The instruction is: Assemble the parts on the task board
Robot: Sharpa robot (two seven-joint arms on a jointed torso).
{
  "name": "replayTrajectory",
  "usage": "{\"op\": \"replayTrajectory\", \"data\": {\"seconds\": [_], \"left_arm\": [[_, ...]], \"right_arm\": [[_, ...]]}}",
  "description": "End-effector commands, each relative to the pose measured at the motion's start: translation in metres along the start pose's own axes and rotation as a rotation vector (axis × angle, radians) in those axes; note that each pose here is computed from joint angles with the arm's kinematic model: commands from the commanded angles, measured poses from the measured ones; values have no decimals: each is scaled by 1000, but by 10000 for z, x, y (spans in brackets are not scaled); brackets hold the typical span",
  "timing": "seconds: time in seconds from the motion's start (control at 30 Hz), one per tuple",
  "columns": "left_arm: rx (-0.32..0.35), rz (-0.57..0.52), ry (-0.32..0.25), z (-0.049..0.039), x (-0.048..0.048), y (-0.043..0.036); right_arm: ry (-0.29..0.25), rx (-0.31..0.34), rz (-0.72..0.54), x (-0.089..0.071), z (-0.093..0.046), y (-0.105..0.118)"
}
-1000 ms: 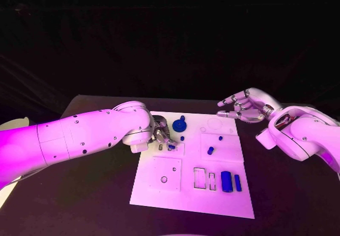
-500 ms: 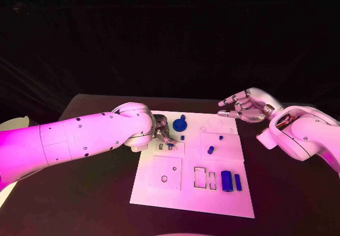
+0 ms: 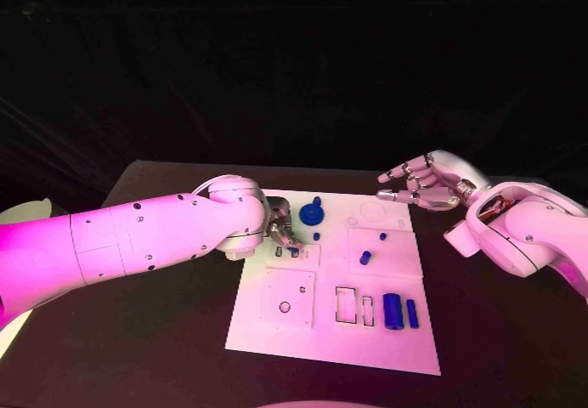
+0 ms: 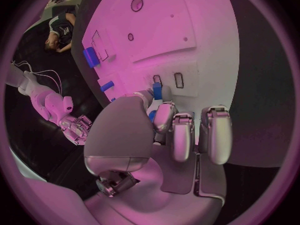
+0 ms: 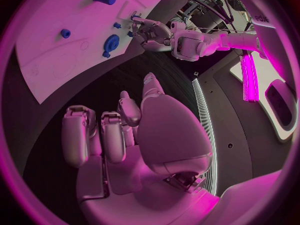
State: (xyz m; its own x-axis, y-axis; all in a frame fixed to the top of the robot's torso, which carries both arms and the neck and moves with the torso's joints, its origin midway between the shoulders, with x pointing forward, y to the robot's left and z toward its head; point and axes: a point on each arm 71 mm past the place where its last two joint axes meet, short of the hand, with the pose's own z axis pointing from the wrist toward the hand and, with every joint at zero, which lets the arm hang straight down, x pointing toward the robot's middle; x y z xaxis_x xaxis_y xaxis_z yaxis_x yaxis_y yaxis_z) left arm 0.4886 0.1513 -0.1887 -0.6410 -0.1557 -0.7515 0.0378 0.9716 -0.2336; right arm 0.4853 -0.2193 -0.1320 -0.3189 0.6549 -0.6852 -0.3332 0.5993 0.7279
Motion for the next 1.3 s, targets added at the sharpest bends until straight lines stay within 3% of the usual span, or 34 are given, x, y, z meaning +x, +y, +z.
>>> {"op": "replayTrajectory", "data": {"seconds": [0.03,1.3], "left_arm": [[-12,48,42,-6,39,-4],[-26,47,112,50,103,-4]], "right_arm": [[16,-8,-8,18,1,5],[22,-10,-8,25,-4,9]]}}
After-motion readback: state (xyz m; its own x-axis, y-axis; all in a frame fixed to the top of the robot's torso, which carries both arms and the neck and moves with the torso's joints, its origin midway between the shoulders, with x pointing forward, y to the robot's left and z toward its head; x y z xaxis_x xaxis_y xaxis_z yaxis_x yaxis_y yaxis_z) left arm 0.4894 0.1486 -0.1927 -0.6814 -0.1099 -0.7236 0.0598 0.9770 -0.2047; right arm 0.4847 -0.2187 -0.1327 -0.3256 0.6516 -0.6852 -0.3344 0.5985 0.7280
